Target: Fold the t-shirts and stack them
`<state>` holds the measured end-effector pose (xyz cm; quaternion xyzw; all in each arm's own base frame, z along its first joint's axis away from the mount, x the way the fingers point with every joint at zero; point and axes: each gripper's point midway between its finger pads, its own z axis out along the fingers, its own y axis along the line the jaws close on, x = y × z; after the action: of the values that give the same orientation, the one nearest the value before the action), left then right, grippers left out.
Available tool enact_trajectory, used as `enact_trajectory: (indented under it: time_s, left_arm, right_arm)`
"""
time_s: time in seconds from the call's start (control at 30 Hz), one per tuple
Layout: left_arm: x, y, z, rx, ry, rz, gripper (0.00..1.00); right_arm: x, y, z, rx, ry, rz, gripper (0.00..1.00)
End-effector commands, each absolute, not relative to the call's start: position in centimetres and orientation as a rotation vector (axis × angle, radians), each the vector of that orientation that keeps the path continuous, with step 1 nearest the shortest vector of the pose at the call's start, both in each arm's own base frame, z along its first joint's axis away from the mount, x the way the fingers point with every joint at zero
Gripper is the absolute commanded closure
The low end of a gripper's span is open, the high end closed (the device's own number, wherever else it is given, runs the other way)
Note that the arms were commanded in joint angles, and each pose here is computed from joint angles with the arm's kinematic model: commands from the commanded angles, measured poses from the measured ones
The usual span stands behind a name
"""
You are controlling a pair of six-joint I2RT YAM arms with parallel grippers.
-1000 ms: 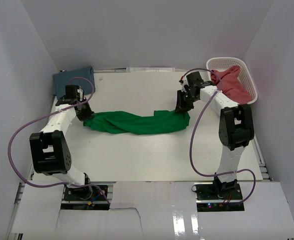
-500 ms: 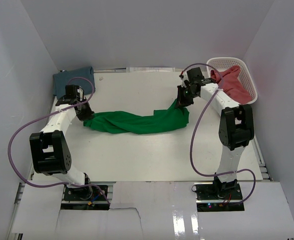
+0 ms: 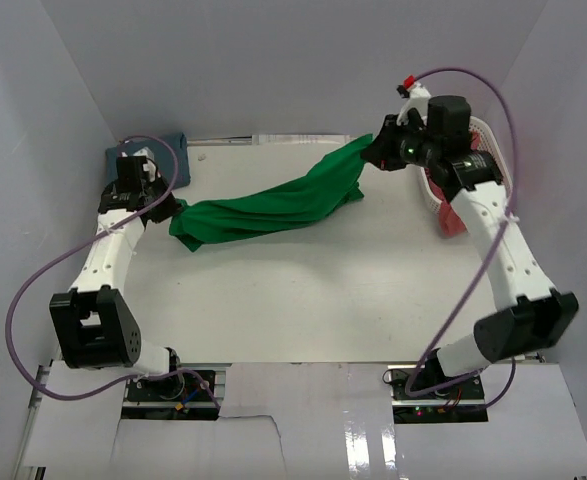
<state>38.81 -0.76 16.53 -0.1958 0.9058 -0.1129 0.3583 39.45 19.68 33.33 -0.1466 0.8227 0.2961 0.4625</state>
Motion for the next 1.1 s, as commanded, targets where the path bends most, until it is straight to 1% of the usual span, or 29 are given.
enact_trajectory:
  time_s: [0.0,0.03,0.13,0.2,0.23,0.3,0.33,0.4,0.43,0.5,0.53,0.6,0.63,0.8,0.87,0.9,1.07]
  left_arm:
    - [39.3,-1.1,27.5,-0.415,2.034,-0.337,1.0]
    - [39.1,-1.1,29.0,-0.403,2.0,-0.336,1.0]
    - [37.7,-1.1,31.7,-0.393,1.928,-0.337,1.0]
    - [37.0,-1.1,32.7,-0.397,1.889,-0.348,1.0]
    - [36.0,-1.3,34.1,-0.381,1.846,-0.358,1.0]
    - [34.9,-1.5,34.6,-0.371,1.812,-0.369,1.0]
    - [34.3,-1.7,35.1,-0.36,1.791,-0.378,1.0]
    - [32.1,-2.4,36.9,-0.312,1.719,-0.409,1.0]
    - [31.3,-2.7,37.6,-0.292,1.683,-0.422,1.0]
    - [28.5,-3.1,38.8,-0.279,1.601,-0.447,0.96]
    - [27.6,-3.1,39.1,-0.277,1.572,-0.45,0.95]
    - [24.9,-3.2,39.9,-0.265,1.504,-0.45,0.95]
    - [24.3,-3.2,39.3,-0.27,1.528,-0.446,1.0]
    - [22.8,-3.3,39.1,-0.269,1.523,-0.447,1.0]
    - [22.3,-3.4,39.8,-0.269,1.502,-0.454,1.0]
    - [22.2,-3.4,40.1,-0.268,1.494,-0.456,1.0]
    - [21.5,-3.5,42.8,-0.246,1.447,-0.457,1.0]
  right_arm:
    - [36.5,18.0,40.4,-0.383,1.771,0.671,0.92]
    - [35.4,17.2,42.1,-0.37,1.726,0.642,0.92]
    - [33.1,16.7,44.8,-0.387,1.674,0.638,0.92]
    - [31.8,16.7,45.9,-0.403,1.656,0.656,0.92]
    - [30.3,16.8,46.8,-0.43,1.624,0.682,0.92]
    - [28.5,16.8,47.6,-0.447,1.584,0.709,0.92]
    - [26.1,16.5,49.1,-0.469,1.518,0.721,0.92]
    - [24.2,16.1,49.9,-0.482,1.461,0.725,0.92]
    - [21.3,15.5,51.4,-0.499,1.383,0.725,0.92]
    - [18.7,15.0,52.6,-0.508,1.315,0.726,0.92]
    - [15.9,14.4,53.9,-0.523,1.246,0.724,0.92]
    - [12.6,13.4,55.6,-0.517,1.175,0.719,0.92]
    - [10.1,12.5,56.7,-0.505,1.117,0.704,0.92]
    - [2.5,8.7,60.7,-0.406,0.948,0.638,0.92]
    - [1.0,7.8,61.6,-0.382,0.918,0.618,0.92]
    - [-0.5,7.2,62.5,-0.376,0.884,0.609,0.92]
    - [-0.1,7.2,62.6,-0.362,0.892,0.609,0.92]
